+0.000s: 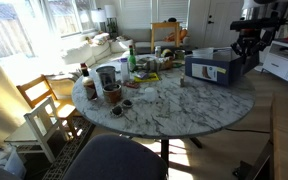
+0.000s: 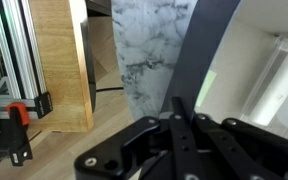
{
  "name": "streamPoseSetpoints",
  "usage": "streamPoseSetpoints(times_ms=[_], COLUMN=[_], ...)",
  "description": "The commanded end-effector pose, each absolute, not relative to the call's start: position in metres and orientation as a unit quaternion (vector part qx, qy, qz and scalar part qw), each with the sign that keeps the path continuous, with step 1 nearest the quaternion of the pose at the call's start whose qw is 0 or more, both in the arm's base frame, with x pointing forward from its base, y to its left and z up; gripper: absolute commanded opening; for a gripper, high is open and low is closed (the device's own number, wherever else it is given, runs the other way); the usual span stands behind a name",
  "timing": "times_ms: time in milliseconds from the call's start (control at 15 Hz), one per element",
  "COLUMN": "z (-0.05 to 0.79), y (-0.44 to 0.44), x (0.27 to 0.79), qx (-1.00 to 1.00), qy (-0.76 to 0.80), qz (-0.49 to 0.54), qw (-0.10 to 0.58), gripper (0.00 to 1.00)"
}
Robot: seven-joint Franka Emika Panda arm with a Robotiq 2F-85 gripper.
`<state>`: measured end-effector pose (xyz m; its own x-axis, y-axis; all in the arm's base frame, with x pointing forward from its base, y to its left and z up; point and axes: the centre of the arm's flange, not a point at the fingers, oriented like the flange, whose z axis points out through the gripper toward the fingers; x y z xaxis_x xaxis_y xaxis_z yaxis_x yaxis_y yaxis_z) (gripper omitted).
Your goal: Move the blue box to the left
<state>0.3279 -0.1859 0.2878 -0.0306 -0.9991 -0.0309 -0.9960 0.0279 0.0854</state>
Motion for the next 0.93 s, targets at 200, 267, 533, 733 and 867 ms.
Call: streamPoseSetpoints(times_ms=[200, 267, 533, 733, 867], z=[0.285, 0.284, 0.283, 0.282, 0.281], y=[-0.138, -0.135, -0.124, -0.107, -0.094], x=[0.312, 0.31, 0.307, 0.304, 0.305], qx=[0.726, 0.727, 0.741, 0.769, 0.796], qy=[-0.683, -0.681, -0.664, -0.628, -0.592], qz=[-0.059, -0.062, -0.083, -0.102, -0.106], qw=[0.051, 0.057, 0.06, 0.058, 0.06], gripper=[0.01, 0.01, 0.01, 0.01, 0.01])
